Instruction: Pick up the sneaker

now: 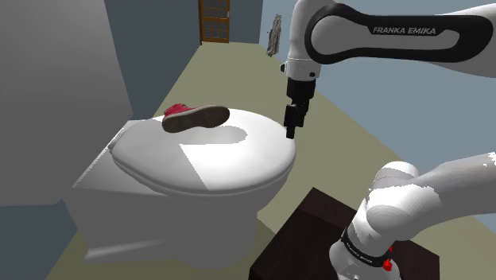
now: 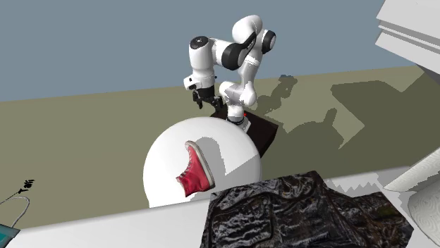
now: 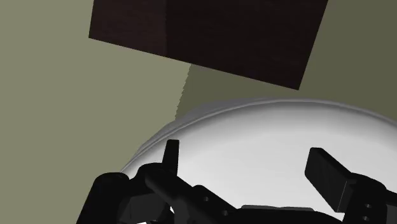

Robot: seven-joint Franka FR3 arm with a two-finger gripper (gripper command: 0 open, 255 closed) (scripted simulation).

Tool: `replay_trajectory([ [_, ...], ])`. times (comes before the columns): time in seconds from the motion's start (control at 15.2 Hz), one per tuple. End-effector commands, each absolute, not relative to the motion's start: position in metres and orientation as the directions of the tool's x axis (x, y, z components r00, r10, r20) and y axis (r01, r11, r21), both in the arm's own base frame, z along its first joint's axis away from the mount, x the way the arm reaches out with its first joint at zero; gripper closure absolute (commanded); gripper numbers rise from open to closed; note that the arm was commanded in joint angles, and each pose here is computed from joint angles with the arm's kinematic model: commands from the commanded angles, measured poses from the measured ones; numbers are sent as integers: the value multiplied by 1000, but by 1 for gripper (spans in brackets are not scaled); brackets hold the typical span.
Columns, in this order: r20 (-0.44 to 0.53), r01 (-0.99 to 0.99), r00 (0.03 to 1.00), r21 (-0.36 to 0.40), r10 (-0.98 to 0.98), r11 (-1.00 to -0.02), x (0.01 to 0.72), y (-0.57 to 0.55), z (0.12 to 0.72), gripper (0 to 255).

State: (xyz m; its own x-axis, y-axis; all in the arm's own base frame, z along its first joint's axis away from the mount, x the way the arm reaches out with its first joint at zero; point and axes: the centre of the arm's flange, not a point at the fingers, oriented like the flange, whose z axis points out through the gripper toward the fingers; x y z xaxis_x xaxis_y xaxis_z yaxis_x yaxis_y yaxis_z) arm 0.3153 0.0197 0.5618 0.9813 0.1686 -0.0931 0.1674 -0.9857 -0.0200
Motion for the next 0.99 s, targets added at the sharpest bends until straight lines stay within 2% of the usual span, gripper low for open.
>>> replay_trajectory([
  [0.0, -93, 167, 981, -20, 169, -986, 315, 20, 562, 0],
  [0.46, -126, 375, 920, 10, 371, -927, 405, 53, 581, 0],
  [0.92, -164, 565, 816, 33, 553, -824, 486, 106, 596, 0],
])
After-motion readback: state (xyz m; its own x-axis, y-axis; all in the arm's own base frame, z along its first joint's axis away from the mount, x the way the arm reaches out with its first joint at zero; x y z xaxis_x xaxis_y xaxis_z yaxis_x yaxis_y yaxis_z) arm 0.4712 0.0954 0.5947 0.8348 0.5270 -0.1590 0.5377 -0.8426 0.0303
